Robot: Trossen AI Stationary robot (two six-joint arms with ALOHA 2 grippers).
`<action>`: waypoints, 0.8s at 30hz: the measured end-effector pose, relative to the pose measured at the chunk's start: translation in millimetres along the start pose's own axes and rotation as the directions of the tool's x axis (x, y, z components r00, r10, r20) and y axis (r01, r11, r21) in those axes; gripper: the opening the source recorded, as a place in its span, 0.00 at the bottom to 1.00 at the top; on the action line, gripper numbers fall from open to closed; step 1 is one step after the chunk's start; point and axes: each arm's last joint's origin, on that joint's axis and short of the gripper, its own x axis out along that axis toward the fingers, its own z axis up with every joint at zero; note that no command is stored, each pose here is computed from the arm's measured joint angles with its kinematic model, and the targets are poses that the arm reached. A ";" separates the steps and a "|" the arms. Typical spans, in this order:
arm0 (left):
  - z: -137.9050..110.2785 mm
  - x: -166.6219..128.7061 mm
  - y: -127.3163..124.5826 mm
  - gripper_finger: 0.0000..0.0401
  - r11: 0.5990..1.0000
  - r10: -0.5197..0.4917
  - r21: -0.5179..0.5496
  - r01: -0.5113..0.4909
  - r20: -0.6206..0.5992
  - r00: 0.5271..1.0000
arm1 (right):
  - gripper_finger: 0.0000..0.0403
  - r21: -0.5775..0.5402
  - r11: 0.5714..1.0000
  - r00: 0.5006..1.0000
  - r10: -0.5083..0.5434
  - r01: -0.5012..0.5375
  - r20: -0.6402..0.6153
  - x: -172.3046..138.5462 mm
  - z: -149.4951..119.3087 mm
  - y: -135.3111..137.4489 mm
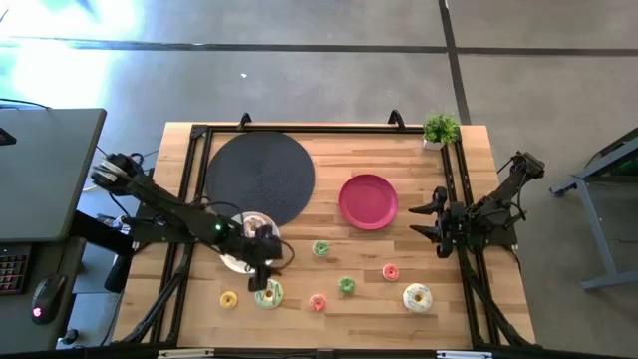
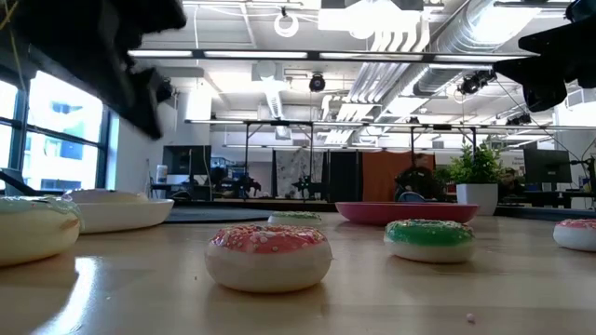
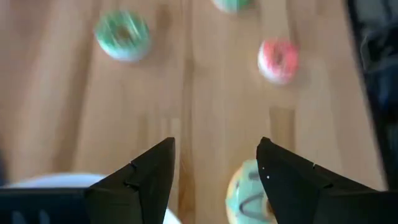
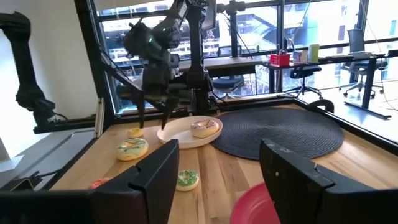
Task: Pick & Place donuts
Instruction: Put the big light green donut on the white plate
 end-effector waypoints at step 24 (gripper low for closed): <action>-36.6 38.9 -25.9 0.24 0.995 0.008 0.100 0.010 -0.175 0.984 | 0.53 0.014 0.999 0.999 -0.032 0.032 -0.013 0.2 -1.8 -0.7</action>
